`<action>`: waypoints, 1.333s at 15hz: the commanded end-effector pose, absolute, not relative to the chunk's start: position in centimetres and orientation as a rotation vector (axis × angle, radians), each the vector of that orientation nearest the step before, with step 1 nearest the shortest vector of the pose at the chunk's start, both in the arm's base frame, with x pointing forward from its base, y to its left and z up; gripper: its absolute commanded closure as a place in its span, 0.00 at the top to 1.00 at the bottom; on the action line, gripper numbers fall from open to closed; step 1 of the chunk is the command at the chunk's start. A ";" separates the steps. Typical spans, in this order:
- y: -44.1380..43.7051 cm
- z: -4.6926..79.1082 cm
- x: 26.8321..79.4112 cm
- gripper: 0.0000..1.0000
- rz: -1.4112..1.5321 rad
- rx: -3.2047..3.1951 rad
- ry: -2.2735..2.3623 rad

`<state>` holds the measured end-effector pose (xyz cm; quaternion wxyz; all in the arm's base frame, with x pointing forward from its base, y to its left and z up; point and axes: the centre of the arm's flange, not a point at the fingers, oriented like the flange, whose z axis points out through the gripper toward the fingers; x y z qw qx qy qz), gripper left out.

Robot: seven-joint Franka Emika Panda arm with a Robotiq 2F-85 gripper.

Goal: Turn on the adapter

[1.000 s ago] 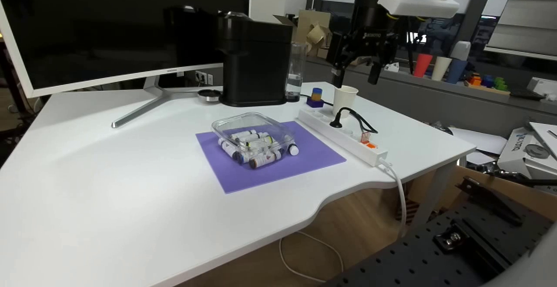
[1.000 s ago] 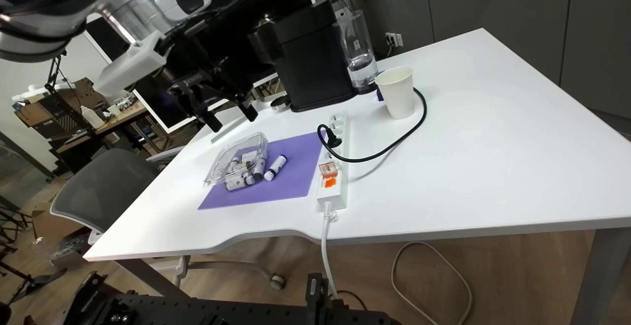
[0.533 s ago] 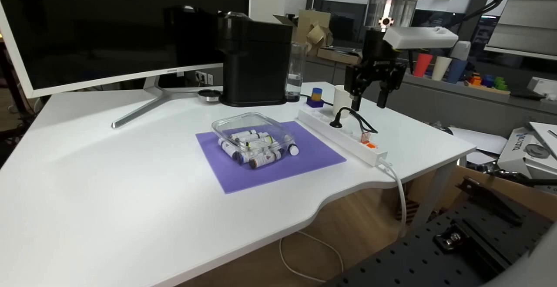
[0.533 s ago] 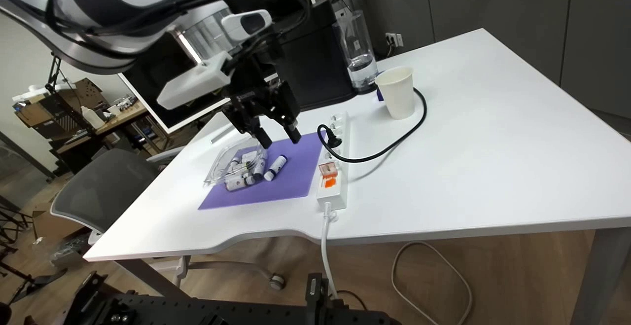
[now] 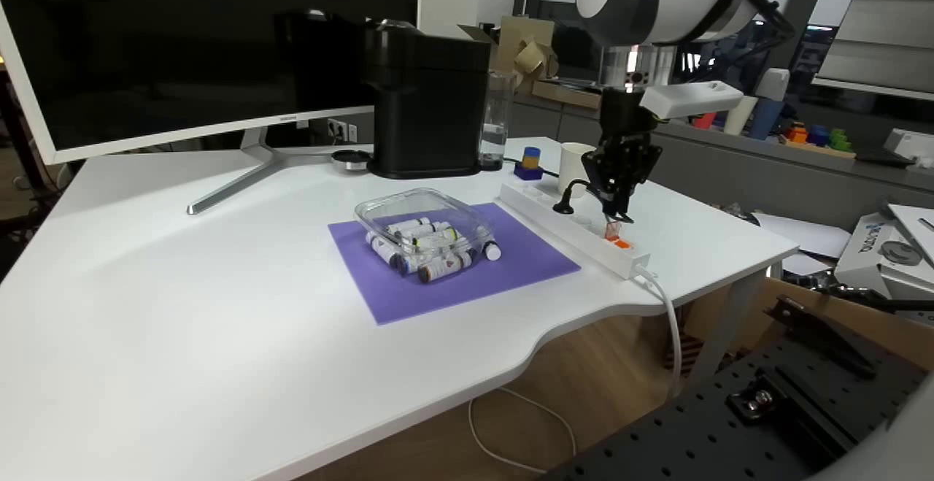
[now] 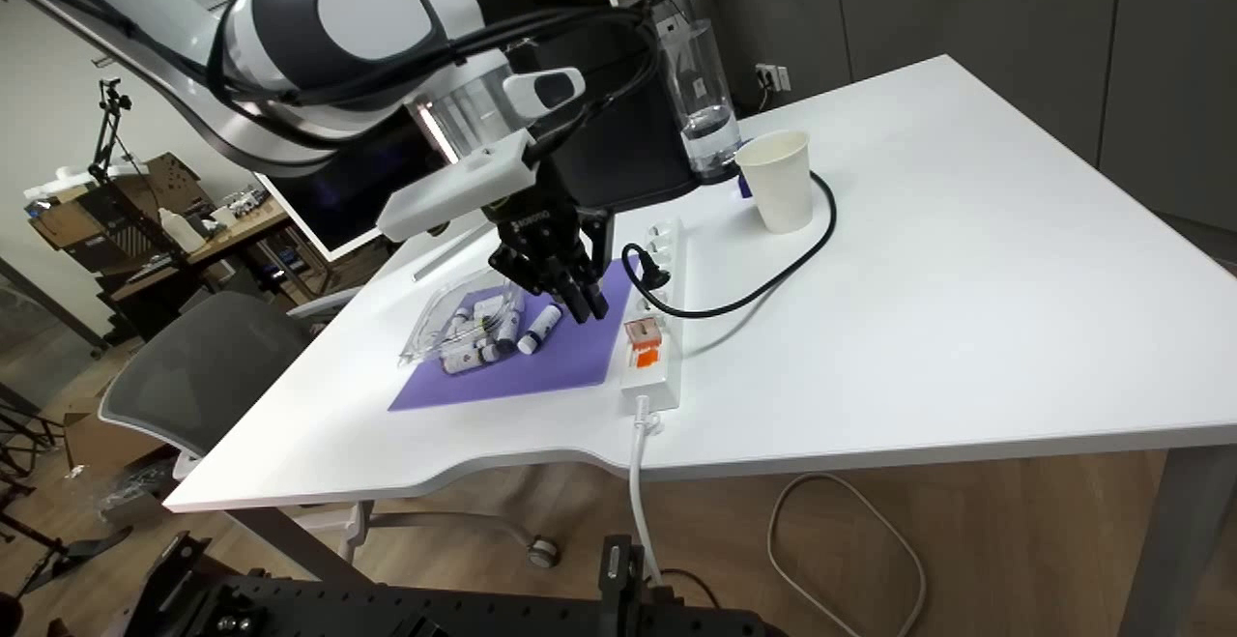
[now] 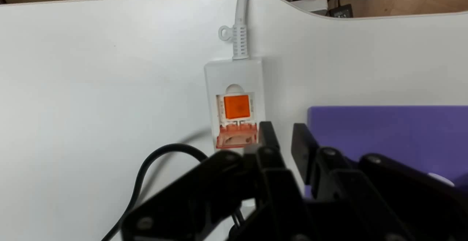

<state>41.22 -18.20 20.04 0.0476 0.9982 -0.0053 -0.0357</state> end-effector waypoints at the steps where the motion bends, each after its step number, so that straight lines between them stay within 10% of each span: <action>1: -19.3 19.1 41.2 0.00 -0.139 2.994 0.081; 20: -21.2 16.5 39.9 0.00 -0.085 3.005 0.123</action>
